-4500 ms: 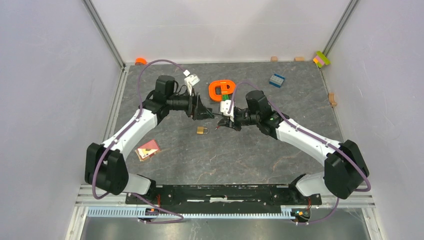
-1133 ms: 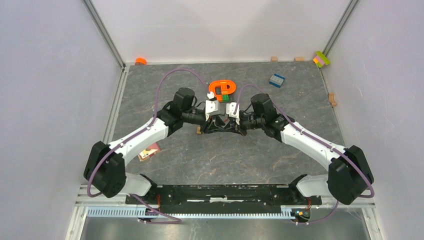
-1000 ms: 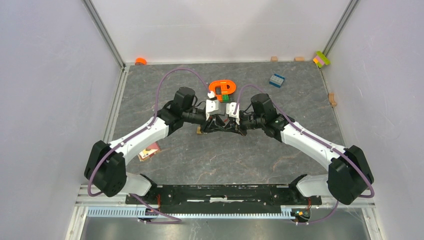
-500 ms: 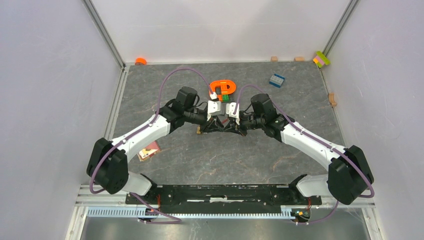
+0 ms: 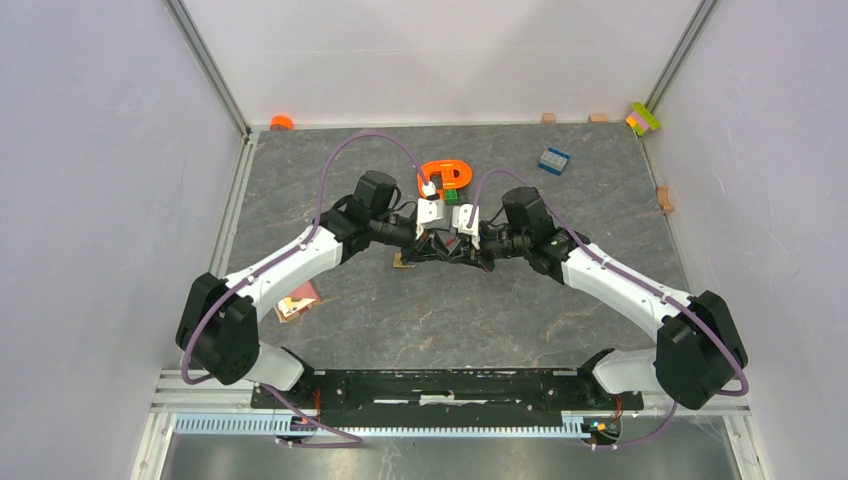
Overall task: Unlock with the key
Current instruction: Pick up the key from the center of the board.
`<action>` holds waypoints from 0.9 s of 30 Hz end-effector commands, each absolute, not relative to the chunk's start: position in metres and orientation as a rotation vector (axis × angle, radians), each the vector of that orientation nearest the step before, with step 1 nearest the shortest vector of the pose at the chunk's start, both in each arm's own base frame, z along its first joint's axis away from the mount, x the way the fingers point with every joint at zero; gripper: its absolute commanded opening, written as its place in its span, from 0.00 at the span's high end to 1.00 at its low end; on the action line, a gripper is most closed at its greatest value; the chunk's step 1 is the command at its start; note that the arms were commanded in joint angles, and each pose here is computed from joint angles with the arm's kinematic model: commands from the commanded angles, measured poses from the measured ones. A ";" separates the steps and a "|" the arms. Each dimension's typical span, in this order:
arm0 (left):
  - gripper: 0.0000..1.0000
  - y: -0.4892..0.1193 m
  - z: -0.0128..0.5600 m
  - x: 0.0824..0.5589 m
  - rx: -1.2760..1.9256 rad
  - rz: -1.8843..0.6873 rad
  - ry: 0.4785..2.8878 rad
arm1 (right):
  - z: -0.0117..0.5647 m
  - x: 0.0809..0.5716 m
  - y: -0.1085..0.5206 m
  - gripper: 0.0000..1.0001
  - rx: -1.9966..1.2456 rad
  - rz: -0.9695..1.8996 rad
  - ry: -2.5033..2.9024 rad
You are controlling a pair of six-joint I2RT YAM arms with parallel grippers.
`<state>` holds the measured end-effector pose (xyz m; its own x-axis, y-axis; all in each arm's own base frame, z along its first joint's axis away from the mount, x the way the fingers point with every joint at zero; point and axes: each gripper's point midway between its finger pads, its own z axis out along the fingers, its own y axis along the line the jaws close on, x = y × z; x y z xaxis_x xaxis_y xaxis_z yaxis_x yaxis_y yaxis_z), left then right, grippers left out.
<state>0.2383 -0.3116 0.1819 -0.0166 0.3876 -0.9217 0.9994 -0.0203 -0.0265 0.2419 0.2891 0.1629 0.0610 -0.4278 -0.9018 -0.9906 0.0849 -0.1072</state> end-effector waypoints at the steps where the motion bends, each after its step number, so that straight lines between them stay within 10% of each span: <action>1: 0.79 -0.319 0.197 0.242 1.519 -1.036 1.445 | 0.171 0.245 0.291 1.00 -1.462 0.816 1.467; 10: 0.55 -0.319 0.207 0.236 1.508 -1.069 1.430 | 0.170 0.244 0.290 1.00 -1.463 0.810 1.466; 27: 0.73 -0.321 0.200 0.242 1.510 -1.056 1.456 | 0.171 0.244 0.289 1.00 -1.460 0.804 1.465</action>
<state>0.2413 -0.3150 0.1874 -0.0188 0.3798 -0.9249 0.9993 -0.0232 -0.0298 0.2401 0.2880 0.1585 0.0543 -0.4326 -0.8999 -0.9914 0.0843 -0.1003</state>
